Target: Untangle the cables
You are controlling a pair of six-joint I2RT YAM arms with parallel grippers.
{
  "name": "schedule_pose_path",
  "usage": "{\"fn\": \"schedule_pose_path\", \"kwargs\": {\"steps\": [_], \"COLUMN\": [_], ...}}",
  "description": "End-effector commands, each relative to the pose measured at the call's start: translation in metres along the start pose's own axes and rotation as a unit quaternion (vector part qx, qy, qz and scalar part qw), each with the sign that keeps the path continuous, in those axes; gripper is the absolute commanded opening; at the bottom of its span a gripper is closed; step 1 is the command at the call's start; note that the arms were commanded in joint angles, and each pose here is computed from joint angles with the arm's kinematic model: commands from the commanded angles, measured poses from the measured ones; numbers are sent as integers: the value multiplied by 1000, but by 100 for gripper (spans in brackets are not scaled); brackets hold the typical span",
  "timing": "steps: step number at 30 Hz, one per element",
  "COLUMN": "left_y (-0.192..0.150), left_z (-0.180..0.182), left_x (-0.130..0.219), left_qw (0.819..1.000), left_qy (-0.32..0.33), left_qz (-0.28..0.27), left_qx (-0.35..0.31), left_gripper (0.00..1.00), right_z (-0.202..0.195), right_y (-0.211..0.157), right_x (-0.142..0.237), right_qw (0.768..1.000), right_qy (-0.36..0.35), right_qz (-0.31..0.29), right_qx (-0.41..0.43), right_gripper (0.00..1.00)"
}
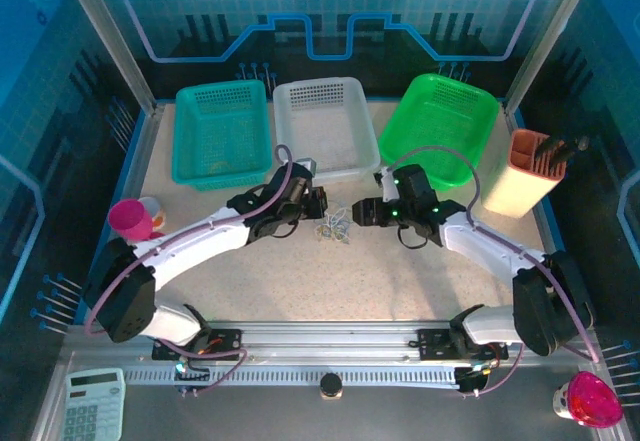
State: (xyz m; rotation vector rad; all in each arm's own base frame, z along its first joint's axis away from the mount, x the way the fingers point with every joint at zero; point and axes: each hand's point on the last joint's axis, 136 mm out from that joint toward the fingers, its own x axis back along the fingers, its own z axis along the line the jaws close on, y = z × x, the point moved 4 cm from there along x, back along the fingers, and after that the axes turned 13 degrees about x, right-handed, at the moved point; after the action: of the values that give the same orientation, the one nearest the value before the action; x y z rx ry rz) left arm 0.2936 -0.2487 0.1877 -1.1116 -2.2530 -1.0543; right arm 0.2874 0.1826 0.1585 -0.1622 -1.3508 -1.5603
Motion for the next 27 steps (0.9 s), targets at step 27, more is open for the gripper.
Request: {"fn": "schedule_pose_path", "kwargs": {"steps": [27], "left_y": [-5], "left_z": [-38], "left_x": [6], "left_qw": [993], "left_qy": [-107], "left_qz": [34], "left_qx": [-38], "left_gripper": [0], "right_z": [28], "right_y": [32], "right_x": [-21], "right_qw": [980], "right_qy": [115], "right_qz": [-34], "right_qx": [157], "right_gripper": [59]}}
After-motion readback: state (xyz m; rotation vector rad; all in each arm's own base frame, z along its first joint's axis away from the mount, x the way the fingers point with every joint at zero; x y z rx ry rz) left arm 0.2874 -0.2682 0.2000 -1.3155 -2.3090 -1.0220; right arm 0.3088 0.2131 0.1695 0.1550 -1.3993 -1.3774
